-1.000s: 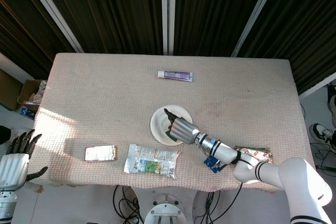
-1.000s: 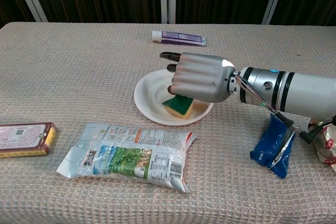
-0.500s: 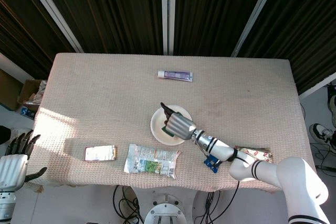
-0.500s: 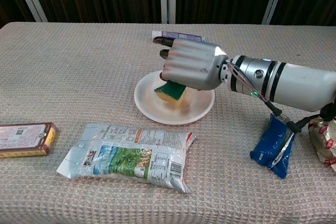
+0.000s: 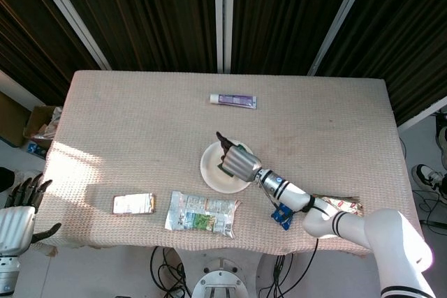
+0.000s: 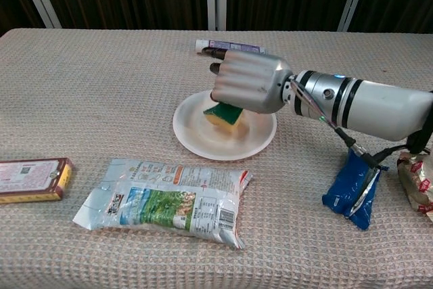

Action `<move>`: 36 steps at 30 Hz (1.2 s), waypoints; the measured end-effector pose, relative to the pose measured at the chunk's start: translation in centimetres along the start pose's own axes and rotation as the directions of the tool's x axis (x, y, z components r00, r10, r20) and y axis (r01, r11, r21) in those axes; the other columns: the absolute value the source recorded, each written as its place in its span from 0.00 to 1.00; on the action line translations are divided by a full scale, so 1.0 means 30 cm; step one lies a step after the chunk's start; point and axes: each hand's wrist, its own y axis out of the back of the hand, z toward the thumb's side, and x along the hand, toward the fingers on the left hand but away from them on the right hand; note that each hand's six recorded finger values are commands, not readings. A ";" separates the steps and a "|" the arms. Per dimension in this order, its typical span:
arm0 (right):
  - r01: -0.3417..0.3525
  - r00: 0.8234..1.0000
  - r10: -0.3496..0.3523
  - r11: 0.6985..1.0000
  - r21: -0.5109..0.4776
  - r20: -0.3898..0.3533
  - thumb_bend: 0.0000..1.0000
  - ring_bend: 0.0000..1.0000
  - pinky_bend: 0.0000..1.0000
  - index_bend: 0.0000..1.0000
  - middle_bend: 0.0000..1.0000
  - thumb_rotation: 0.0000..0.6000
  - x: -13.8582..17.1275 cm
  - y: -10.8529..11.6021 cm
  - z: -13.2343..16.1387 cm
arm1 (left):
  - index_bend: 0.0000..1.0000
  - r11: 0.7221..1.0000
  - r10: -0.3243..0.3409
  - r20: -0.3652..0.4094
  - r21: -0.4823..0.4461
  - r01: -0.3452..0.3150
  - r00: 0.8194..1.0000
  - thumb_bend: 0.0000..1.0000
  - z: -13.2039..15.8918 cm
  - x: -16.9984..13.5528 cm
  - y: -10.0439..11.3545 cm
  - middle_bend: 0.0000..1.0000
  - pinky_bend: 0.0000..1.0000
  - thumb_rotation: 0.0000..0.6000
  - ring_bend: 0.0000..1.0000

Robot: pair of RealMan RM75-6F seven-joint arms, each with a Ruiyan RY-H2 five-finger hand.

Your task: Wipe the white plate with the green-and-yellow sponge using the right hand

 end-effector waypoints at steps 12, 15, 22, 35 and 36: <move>-0.180 0.951 0.220 0.965 -0.190 0.216 0.42 0.14 0.00 0.33 0.35 1.00 0.191 -0.234 -0.191 | 0.13 1.000 0.008 0.027 0.000 -0.008 1.000 0.02 0.036 0.006 0.008 0.04 0.11 1.00 0.04; -0.211 0.933 0.273 0.943 -0.258 0.233 0.35 0.06 0.00 0.11 0.23 1.00 0.204 -0.282 -0.177 | 0.13 1.000 0.009 0.028 0.003 -0.009 1.000 0.02 0.041 0.004 0.013 0.04 0.11 1.00 0.04; -0.261 0.896 0.354 0.908 -0.328 0.267 0.19 0.00 0.00 0.00 0.00 1.00 0.241 -0.328 -0.172 | 0.13 1.000 0.013 0.026 0.008 -0.013 1.000 0.02 0.043 -0.002 0.024 0.04 0.11 1.00 0.04; -0.009 0.793 0.282 0.892 -0.453 0.540 0.22 0.00 0.00 0.00 0.08 1.00 0.681 -0.208 -0.372 | 0.13 0.999 0.035 0.068 -0.007 -0.034 0.997 0.02 0.088 0.041 0.026 0.04 0.11 1.00 0.04; 0.011 0.779 0.279 0.889 -0.458 0.561 0.23 0.00 0.00 0.00 0.09 1.00 0.731 -0.199 -0.381 | 0.13 0.999 0.036 0.071 -0.007 -0.036 0.997 0.02 0.092 0.043 0.026 0.04 0.11 1.00 0.04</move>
